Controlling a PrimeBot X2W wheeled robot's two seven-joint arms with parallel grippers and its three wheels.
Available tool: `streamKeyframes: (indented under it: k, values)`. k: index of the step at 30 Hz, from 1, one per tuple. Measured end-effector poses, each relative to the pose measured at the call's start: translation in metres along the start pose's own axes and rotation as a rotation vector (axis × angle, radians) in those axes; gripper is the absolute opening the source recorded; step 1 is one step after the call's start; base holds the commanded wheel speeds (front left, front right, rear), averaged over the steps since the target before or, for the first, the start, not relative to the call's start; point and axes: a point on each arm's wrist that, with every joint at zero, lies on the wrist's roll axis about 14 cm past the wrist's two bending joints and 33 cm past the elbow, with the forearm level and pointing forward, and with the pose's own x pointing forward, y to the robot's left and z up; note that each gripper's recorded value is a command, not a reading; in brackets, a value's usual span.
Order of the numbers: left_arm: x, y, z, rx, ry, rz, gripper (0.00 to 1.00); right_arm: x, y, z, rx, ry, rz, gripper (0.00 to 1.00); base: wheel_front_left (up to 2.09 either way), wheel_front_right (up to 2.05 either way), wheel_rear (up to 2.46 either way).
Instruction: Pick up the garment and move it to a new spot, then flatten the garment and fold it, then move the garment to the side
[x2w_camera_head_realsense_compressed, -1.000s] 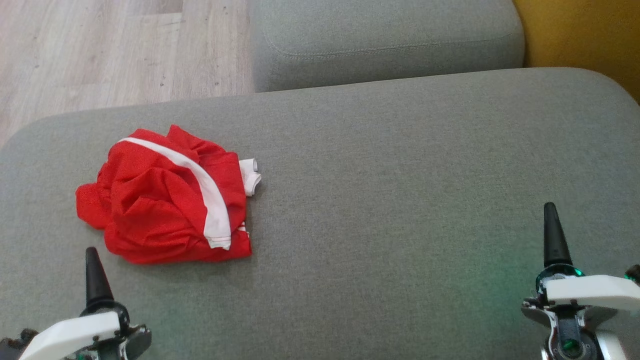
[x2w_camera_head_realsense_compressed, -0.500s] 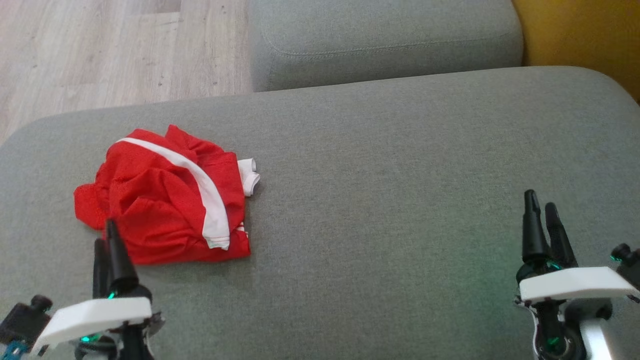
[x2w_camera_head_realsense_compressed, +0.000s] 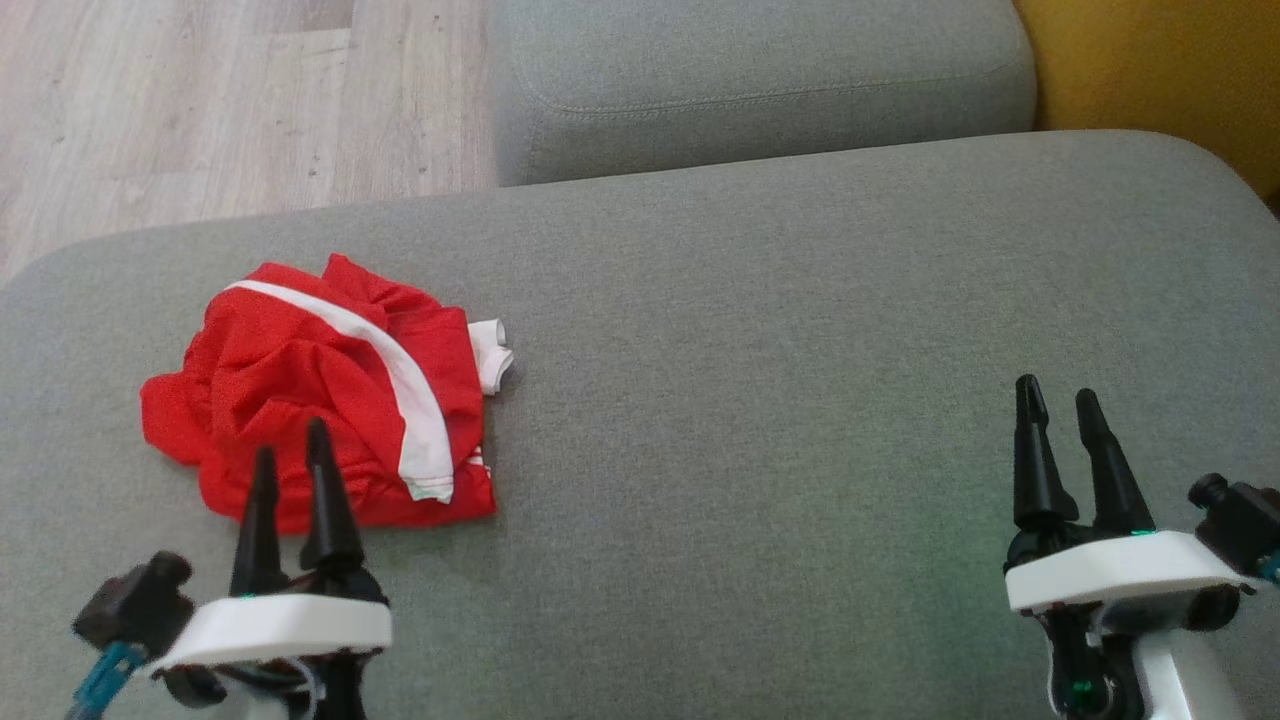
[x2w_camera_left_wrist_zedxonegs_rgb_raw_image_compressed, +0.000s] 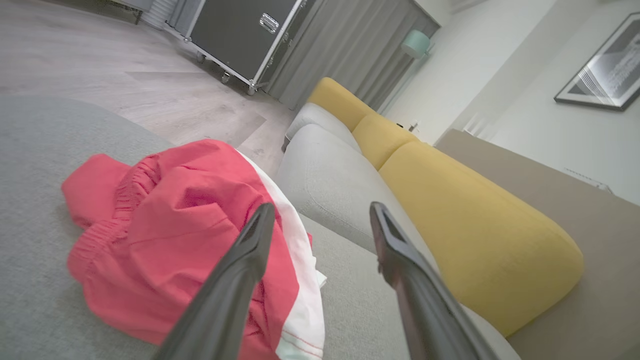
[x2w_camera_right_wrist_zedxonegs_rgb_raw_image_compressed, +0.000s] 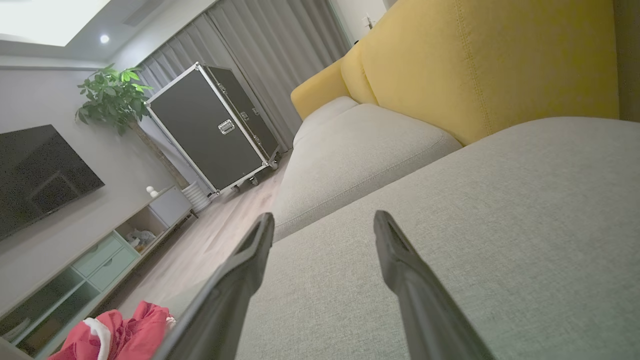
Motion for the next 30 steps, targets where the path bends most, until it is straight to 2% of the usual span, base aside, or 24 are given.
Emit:
streamKeyframes:
  k: [15, 30]
  values:
    - [-0.003, -0.014, -0.017, 0.279, 0.048, -0.064, 1.0, -0.001, 0.016, -0.001, -0.217, -0.009, 0.062, 1.0, 0.0, 0.0, 0.0]
    - [-0.005, -0.027, -0.026, 0.47, 0.048, -0.13, 1.0, -0.003, 0.029, 0.004, -0.422, -0.048, 0.116, 1.0, 0.0, 0.0, 0.0]
